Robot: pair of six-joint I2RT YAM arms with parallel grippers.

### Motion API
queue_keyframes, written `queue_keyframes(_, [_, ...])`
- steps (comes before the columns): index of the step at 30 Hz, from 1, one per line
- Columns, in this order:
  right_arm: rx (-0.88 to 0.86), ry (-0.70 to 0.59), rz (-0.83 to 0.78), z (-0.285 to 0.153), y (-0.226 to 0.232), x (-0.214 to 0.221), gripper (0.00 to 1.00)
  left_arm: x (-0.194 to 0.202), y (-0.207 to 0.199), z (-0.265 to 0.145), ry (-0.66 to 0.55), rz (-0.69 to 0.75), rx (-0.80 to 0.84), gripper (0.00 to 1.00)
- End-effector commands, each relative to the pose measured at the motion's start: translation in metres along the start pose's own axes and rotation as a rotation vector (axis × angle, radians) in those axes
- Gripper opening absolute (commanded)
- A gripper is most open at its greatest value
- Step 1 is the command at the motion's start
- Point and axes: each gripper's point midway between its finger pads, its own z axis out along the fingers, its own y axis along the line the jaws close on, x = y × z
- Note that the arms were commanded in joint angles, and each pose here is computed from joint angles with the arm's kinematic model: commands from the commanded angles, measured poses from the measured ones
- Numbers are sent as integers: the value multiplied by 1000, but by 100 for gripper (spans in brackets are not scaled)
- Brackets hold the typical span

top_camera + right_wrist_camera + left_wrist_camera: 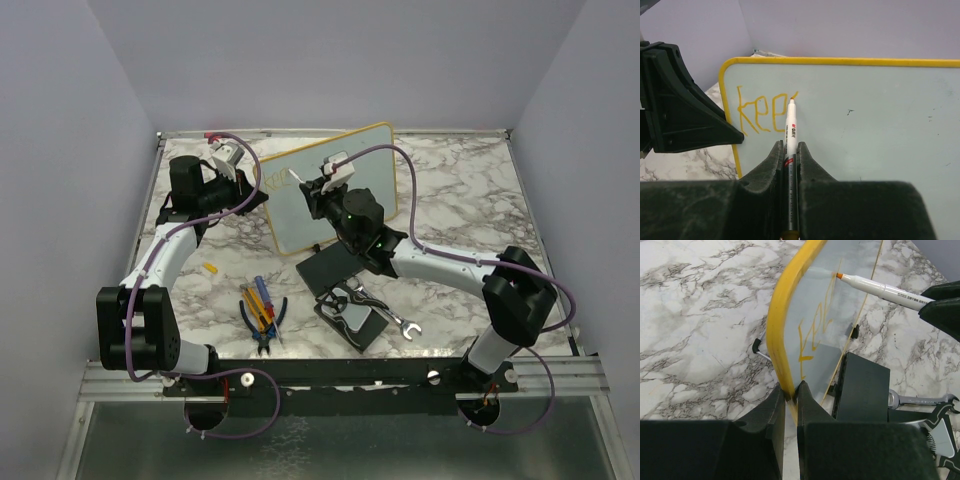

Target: Write a sentence on the whiteboard

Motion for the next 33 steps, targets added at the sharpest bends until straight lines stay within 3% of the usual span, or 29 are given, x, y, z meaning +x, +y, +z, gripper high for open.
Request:
queue_keyframes(1, [27,50,1,1,-5,26,1,23,-3,4,72,-15,6,0])
queue_keyframes(21, [33,185,57,-21,-8,86,1,23,-3,4,73,-16,6,0])
queue_keyframes(33, [38,216,59,-27,-5,100,1,22,-3,4,70,-13,6,0])
